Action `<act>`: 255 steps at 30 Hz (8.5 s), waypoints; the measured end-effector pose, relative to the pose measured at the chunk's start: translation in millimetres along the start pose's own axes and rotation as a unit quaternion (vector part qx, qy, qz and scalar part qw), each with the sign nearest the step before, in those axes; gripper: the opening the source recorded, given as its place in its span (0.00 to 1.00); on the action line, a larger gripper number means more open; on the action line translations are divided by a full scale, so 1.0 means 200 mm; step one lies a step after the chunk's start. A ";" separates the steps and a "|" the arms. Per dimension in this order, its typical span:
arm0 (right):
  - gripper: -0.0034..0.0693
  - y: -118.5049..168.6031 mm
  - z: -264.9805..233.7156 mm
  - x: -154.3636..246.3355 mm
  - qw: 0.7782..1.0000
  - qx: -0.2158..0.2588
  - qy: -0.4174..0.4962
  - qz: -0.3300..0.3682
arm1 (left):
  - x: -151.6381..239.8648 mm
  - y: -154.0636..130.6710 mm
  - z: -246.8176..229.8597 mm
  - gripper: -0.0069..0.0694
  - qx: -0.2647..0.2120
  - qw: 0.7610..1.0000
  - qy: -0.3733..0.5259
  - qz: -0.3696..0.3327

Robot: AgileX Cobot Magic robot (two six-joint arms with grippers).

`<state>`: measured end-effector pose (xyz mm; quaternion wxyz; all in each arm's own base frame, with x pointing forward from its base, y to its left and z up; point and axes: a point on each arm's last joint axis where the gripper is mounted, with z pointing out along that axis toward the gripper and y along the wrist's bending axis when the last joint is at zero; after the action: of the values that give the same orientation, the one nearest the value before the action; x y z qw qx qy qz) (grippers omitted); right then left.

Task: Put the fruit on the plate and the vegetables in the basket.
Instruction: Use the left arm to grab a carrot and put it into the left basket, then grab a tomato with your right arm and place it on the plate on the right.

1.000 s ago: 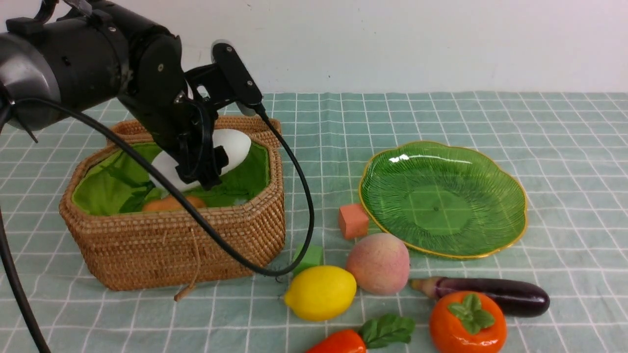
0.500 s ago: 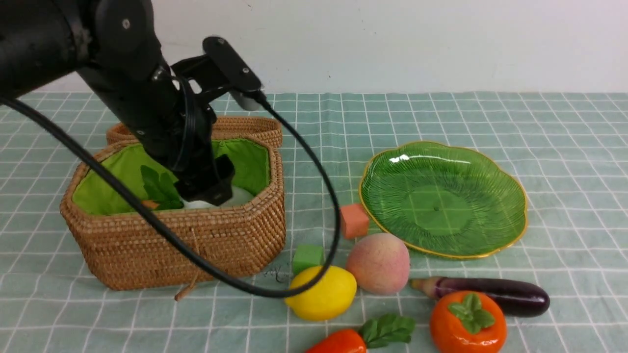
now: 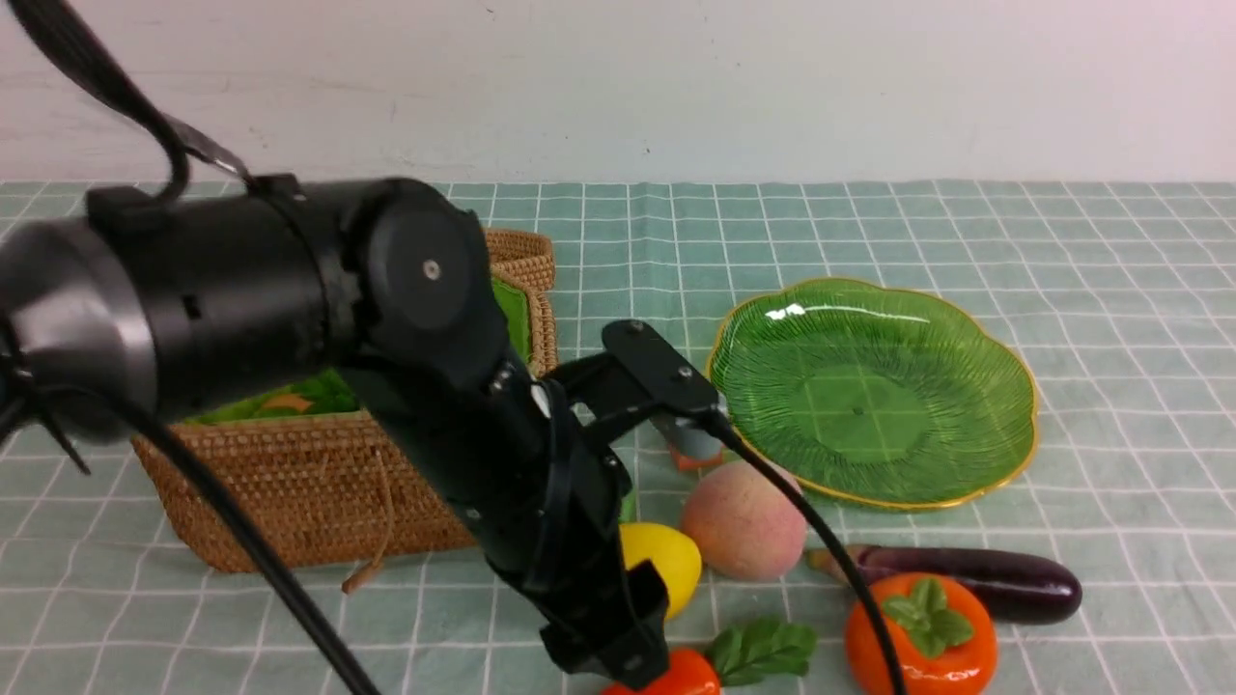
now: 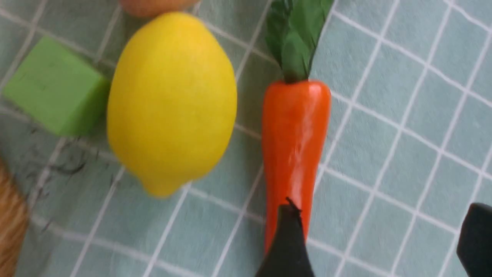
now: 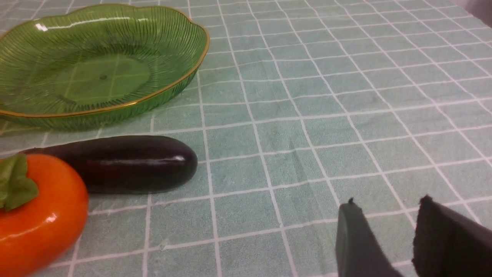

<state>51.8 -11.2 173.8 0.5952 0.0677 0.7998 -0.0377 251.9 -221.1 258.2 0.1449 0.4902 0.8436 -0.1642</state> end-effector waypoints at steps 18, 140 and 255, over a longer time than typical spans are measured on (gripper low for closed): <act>0.38 0.00 0.00 0.00 1.000 0.000 0.000 0.000 | 0.02 0.02 0.41 0.80 0.040 0.995 0.083 -0.030; 0.38 0.00 0.00 0.00 1.000 0.000 0.000 0.000 | 0.99 -0.38 -0.81 0.09 -0.198 0.943 -0.115 -0.241; 0.38 0.08 -0.09 -0.25 0.945 -0.124 -0.284 0.106 | 1.53 -0.29 -0.15 0.11 -0.406 0.741 -0.397 -0.360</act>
<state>52.2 3.6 227.3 0.8017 0.0644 0.5845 0.1070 52.1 1.8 168.6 0.5817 -0.0644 0.8104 -0.0261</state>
